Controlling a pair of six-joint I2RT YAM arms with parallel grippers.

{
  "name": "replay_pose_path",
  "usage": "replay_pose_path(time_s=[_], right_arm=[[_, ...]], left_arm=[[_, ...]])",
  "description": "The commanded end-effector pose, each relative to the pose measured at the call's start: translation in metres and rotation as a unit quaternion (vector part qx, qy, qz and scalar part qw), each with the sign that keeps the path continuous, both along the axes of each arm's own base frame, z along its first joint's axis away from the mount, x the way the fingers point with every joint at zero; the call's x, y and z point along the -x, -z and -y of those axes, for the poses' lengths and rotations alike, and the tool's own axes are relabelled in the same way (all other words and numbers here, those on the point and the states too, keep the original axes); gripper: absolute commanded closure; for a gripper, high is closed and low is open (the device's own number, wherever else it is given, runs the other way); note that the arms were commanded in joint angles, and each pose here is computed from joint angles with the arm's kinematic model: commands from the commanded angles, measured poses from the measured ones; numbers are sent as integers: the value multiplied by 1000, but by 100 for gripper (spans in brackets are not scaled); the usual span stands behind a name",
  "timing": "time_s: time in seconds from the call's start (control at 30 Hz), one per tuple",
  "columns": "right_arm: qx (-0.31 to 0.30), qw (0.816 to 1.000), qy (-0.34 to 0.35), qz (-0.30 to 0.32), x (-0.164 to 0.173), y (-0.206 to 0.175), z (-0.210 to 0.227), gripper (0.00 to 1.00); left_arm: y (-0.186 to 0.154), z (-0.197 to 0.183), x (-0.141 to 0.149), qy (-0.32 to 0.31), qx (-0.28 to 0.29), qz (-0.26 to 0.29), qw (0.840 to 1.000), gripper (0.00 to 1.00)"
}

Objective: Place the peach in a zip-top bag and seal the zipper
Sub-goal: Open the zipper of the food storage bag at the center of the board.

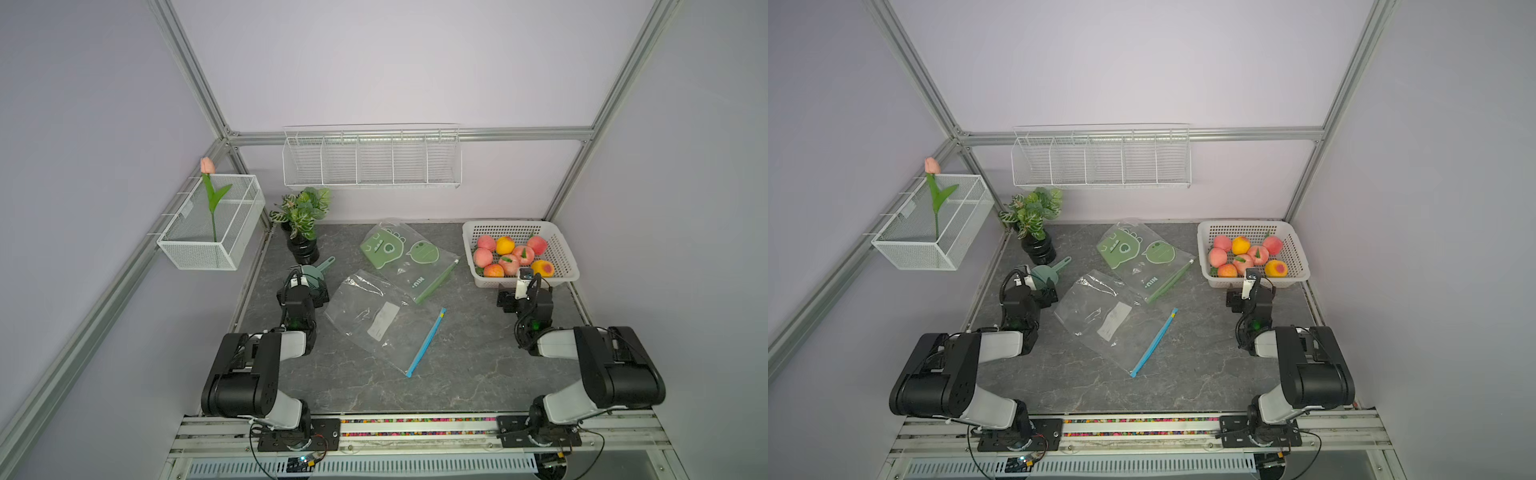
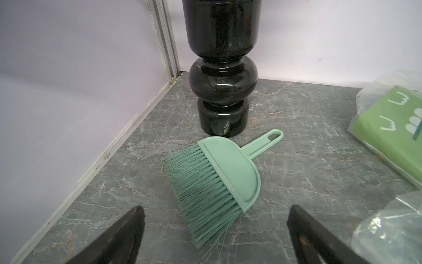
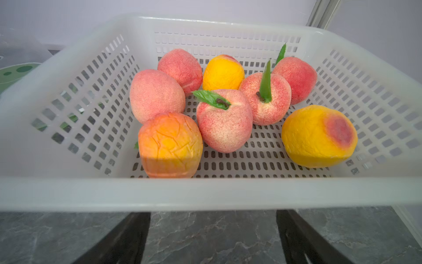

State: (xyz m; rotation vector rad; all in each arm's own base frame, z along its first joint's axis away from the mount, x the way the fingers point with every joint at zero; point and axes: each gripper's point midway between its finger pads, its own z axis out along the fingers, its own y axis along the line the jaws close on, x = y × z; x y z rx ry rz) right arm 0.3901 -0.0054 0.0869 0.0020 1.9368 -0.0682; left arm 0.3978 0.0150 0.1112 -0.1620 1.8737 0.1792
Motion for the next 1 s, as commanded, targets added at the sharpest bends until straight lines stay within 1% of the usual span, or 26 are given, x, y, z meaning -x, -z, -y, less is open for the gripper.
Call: replay_pose_path(time_s=[0.0,0.73,0.87,0.97], right_arm=[[-1,1000,-5,7,-4,-5,-1,11],[-1,1000,-5,9,-3,-6,0,11],[-1,1000,12,12,-2,-7,5,11],[-2,999,25,22,3,-13,9,11]], left_arm=[[-4,0,-5,1,6,4,1000,0],[-4,0,-5,1,6,5,1000,0],[-5,-1,-4,-2,5,8,1000,0],[-14,-6,0,-16,8,13,1000,0]])
